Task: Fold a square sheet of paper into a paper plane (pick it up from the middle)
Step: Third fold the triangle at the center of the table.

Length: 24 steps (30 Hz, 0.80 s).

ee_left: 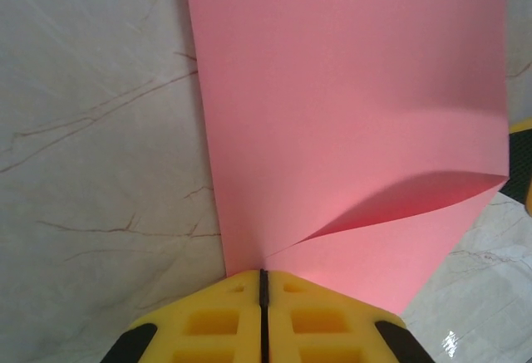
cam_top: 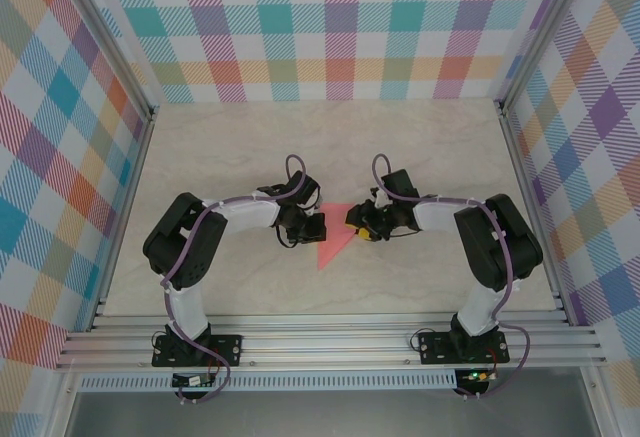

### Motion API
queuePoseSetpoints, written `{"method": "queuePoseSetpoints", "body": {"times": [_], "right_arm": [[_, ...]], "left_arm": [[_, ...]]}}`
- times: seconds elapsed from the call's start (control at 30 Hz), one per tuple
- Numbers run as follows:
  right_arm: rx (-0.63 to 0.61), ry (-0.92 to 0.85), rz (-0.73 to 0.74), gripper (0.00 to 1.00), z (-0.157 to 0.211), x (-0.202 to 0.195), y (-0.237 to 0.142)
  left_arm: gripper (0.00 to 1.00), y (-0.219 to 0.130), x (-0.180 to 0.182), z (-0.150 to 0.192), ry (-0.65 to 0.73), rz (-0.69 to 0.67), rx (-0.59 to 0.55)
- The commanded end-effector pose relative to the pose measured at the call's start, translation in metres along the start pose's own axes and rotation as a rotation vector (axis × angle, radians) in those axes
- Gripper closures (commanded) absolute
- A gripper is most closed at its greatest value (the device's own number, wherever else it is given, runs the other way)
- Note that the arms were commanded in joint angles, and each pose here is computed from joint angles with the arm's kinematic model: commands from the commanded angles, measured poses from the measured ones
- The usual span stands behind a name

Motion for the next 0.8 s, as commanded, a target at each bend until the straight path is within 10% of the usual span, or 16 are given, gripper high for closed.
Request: {"method": "queuePoseSetpoints", "body": {"times": [0.0,0.5,0.77], "right_arm": [[0.019,-0.017,-0.042,0.57,-0.001,0.016,0.003],[0.042,-0.135,-0.018,0.64,-0.028,0.025,0.013],[0.062,-0.093,-0.017,0.89,-0.031,0.02,0.017]], "left_arm": [[0.91,0.005,0.008,0.005,0.007,-0.012,0.024],[0.88,-0.006,-0.004,-0.006,0.08,0.025,-0.016],[0.81,-0.022,-0.012,-0.014,0.117,0.036,-0.073]]}}
Point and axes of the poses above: each hand's point on the last joint's axis, 136 mm out from that joint toward the fingers, its own y axis out along the fingers, its own x axis along the line the jaws close on, z = x × y, the point moved 1 cm from there along -y, back along the fingers, and after that the axes turned 11 degrees about y, right-handed, at the moved point
